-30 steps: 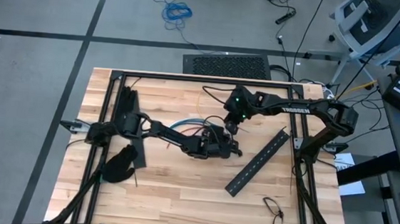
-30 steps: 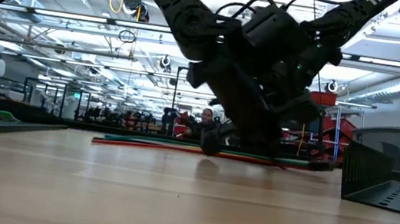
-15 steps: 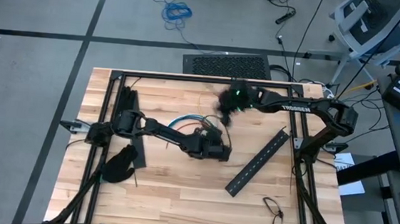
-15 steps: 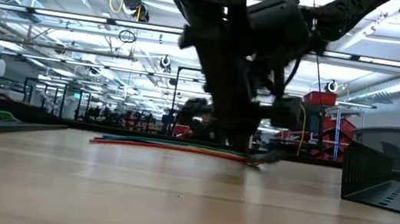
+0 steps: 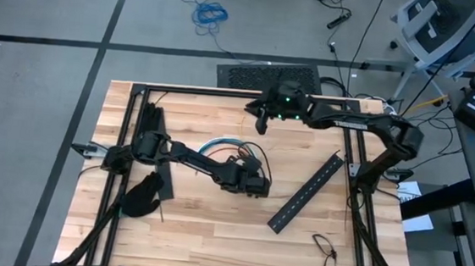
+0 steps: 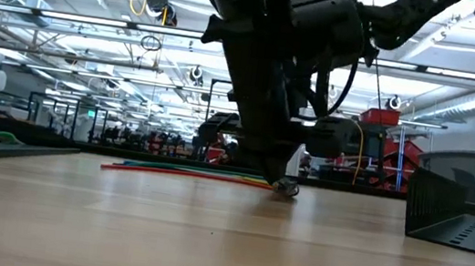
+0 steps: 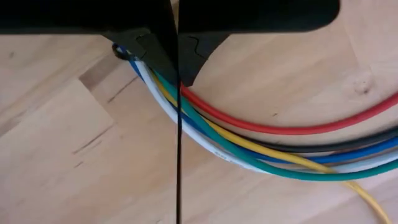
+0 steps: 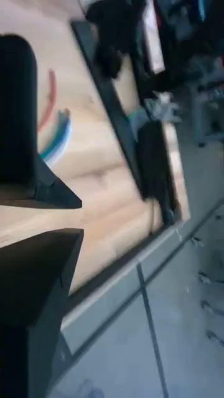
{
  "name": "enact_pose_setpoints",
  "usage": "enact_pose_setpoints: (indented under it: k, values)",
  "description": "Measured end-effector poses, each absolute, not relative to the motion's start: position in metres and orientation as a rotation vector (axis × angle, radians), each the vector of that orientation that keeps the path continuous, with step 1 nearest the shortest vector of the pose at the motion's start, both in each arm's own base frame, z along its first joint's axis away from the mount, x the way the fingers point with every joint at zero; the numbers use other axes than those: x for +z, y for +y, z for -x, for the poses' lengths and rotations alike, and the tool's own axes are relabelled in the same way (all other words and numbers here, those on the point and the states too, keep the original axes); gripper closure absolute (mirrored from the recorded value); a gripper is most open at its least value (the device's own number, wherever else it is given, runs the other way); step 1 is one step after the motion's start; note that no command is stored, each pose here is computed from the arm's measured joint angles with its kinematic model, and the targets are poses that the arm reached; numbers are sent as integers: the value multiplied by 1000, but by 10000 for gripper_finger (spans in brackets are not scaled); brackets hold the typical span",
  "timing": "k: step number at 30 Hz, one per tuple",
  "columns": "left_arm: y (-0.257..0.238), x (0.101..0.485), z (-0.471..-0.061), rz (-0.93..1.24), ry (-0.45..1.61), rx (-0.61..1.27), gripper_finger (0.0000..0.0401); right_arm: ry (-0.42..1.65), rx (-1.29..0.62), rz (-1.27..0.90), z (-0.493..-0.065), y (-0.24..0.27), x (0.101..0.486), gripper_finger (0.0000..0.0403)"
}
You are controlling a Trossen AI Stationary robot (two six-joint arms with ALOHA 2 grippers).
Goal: Ziptie cables
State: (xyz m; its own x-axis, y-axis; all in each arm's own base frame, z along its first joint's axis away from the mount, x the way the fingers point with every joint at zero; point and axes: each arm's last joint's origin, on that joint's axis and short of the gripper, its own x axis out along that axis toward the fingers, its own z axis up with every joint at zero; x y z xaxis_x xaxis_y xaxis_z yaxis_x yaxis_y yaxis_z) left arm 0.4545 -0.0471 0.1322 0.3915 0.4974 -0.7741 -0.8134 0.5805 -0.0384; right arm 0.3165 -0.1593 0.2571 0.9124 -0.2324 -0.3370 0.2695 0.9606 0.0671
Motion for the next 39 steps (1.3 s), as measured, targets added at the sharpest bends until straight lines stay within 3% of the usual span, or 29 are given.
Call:
enact_pose_setpoints:
  k: [5, 10, 14, 19, 25, 34, 39]
  values:
    - [-45, 135, -455, 445, 784, 877, 401, 185, -305, -74, -308, -178, 295, 302]
    - [-38, 144, -457, 420, 716, 924, 401, 205, -357, -129, -296, -203, 329, 256]
    - [-28, 173, -462, 390, 643, 894, 401, 220, -360, -134, -282, -216, 356, 233]
    - [-21, 208, -473, 383, 488, 795, 391, 336, -353, -124, -275, -218, 357, 222]
    - [-22, 216, -481, 422, 415, 718, 360, 548, -342, -145, -266, -216, 337, 222]
    - [-20, 173, -489, 425, 550, 669, 337, 613, -325, -183, -263, -212, 332, 222]
    - [-15, 182, -470, 337, 705, 725, 337, 882, -303, -138, -245, -201, 318, 222]
